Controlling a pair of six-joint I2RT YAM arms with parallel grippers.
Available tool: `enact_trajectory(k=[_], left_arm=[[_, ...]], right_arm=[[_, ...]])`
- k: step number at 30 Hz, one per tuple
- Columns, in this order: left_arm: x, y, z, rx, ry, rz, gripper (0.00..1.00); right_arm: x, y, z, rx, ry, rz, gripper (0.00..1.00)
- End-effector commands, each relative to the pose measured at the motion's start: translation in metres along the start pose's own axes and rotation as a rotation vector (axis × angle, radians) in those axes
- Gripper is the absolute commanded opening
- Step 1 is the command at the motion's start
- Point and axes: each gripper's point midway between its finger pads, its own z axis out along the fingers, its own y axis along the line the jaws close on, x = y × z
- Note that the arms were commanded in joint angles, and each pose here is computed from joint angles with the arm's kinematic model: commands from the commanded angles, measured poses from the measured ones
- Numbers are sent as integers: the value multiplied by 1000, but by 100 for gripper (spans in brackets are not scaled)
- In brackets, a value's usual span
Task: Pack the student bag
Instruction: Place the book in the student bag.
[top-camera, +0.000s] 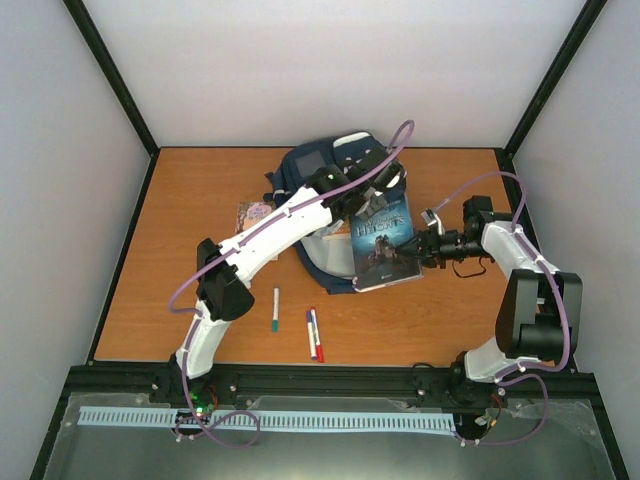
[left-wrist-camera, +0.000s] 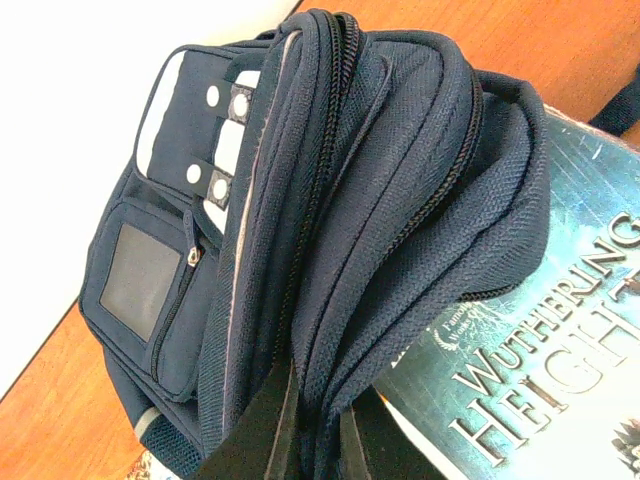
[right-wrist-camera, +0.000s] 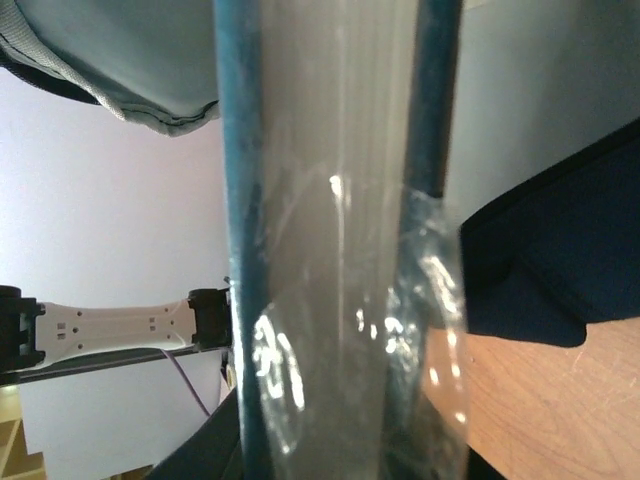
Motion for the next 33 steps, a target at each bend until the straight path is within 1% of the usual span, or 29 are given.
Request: enact_trajectory(k=[1, 8, 12, 16, 23, 26, 30, 33], left_arm=[[-43, 29, -47, -22, -185, -114, 1], [-44, 25, -48, 7, -188, -122, 1], [-45, 23, -50, 22, -194, -127, 1], [-46, 22, -51, 35, -199, -128, 1], [-47, 18, -54, 59, -205, -129, 1], [-47, 18, -55, 65, -206, -128, 1], [-45, 17, -53, 67, -200, -128, 1], [-43, 16, -52, 68, -194, -125, 1]], right_arm=[[-17, 26, 3, -123, -35, -146, 3], [-24, 24, 21, -135, 12, -144, 3], [-28, 18, 34, -101, 31, -148, 3], [-33, 8, 42, -96, 30, -105, 3], [-52, -2, 49, -91, 11, -84, 3], [-59, -12, 57, -58, 32, -80, 3], [-62, -29, 66, -39, 55, -34, 5], [-63, -36, 68, -26, 67, -29, 10]])
